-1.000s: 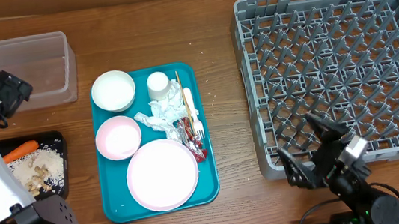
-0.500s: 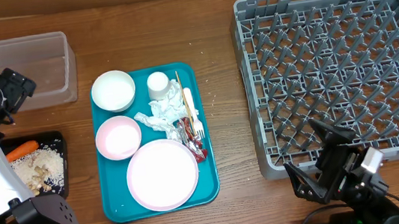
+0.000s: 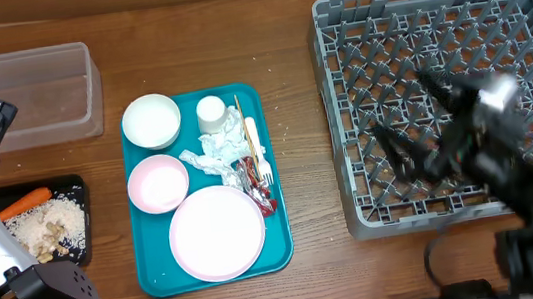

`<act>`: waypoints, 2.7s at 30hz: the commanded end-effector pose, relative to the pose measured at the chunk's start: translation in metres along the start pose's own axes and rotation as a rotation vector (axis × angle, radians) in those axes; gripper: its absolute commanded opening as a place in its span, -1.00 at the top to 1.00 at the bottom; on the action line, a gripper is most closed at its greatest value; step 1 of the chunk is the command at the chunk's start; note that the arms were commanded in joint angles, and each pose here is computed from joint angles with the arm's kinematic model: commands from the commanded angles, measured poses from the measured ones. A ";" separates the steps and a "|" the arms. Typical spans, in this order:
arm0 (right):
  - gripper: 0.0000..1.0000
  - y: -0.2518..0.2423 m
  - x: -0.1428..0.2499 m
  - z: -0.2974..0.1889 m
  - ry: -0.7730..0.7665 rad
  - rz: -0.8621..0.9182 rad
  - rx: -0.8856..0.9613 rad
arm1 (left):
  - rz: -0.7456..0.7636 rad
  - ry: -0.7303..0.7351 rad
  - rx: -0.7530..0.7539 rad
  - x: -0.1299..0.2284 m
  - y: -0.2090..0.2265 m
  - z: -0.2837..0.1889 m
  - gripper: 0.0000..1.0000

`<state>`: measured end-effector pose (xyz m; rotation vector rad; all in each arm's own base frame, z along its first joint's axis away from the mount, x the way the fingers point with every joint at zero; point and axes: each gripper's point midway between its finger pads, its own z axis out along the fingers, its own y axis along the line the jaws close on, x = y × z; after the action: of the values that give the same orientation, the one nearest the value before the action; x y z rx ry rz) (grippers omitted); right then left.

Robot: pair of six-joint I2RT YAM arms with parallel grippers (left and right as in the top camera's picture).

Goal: Sort waste into correct bins and load items into the dishwasher rack

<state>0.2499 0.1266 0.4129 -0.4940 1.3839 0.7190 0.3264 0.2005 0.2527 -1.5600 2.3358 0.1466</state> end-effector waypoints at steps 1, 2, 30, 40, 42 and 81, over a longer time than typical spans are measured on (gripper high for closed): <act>-1.00 0.003 -0.020 0.033 0.052 0.012 -0.083 | -0.008 -0.027 -0.058 -0.005 0.008 0.004 -1.00; -1.00 0.003 -0.019 0.040 0.072 0.017 -0.098 | -0.008 -0.035 -0.068 -0.006 0.010 0.004 -1.00; -1.00 0.073 0.248 0.149 0.946 -0.085 -0.028 | 0.013 0.091 -0.171 0.024 0.032 0.030 -1.00; -1.00 0.077 0.245 0.152 0.928 -0.075 -0.050 | 0.005 0.149 -0.101 0.034 0.020 0.036 -1.00; -1.00 0.087 0.247 0.150 0.940 -0.048 -0.101 | 0.001 0.179 -0.065 0.039 0.014 0.036 -1.00; -0.44 0.127 0.359 0.048 1.548 0.613 0.351 | -0.005 0.221 -0.012 0.046 0.004 0.035 -1.00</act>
<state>0.2090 0.2985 0.0780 -0.3762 3.1460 0.5465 0.3143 0.1704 0.2086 -1.6331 2.5007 -0.0049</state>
